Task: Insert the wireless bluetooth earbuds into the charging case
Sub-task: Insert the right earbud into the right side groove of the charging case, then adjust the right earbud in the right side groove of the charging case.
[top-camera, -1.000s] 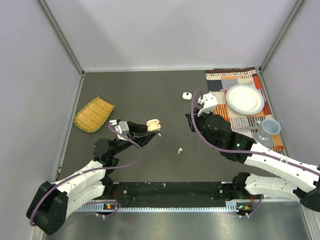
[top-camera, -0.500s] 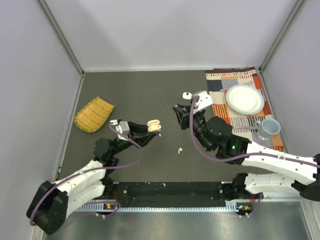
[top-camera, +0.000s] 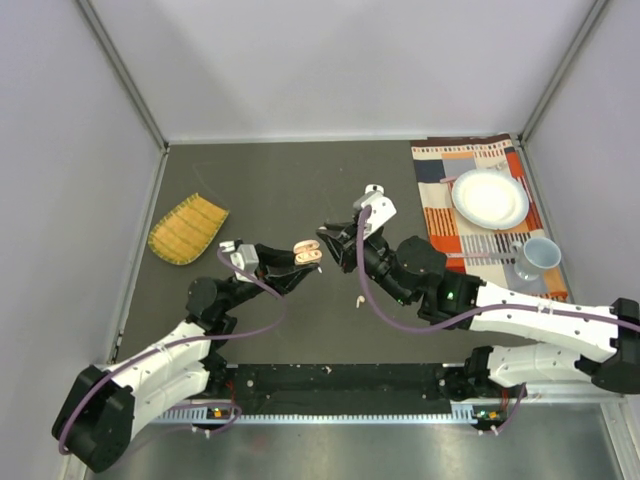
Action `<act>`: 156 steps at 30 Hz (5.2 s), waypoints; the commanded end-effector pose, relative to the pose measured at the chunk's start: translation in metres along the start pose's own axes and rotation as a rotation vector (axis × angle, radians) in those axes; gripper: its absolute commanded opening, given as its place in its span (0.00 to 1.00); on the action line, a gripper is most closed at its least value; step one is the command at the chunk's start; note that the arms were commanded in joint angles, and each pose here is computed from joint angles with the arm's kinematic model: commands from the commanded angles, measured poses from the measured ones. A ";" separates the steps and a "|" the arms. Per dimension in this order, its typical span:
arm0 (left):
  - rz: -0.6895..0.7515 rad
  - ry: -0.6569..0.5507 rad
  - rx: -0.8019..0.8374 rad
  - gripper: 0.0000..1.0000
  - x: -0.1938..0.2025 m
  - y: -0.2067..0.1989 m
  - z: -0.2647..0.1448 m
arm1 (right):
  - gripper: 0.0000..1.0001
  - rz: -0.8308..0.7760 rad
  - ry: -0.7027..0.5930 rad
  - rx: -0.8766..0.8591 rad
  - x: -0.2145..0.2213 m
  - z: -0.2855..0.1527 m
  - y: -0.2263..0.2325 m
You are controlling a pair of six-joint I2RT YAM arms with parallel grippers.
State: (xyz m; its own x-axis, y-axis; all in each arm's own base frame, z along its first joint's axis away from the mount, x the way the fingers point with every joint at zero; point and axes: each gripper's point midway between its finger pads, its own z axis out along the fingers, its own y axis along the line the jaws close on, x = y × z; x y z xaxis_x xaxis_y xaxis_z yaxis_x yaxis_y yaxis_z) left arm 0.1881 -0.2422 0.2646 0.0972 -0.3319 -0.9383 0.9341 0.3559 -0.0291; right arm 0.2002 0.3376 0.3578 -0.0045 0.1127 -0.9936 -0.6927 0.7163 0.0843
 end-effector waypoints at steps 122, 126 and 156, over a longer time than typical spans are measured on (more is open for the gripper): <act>0.093 -0.093 -0.062 0.00 -0.031 0.007 -0.001 | 0.78 0.218 0.132 -0.055 0.001 -0.020 -0.003; 0.093 -0.095 -0.063 0.00 -0.032 0.007 -0.001 | 0.70 0.217 0.180 -0.103 0.009 -0.014 0.009; 0.106 -0.095 -0.008 0.00 -0.039 -0.002 0.004 | 0.56 0.182 0.217 0.018 0.029 0.005 -0.006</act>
State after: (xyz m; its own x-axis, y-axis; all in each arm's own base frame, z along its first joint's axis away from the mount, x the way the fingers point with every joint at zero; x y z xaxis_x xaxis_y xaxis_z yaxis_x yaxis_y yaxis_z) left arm 0.1901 -0.2320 0.2766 0.1551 -0.3461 -0.9253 0.9068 0.4215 -0.0056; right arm 0.1979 0.3416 0.2933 -0.3321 0.0009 -0.9433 -0.6735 0.6998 0.2378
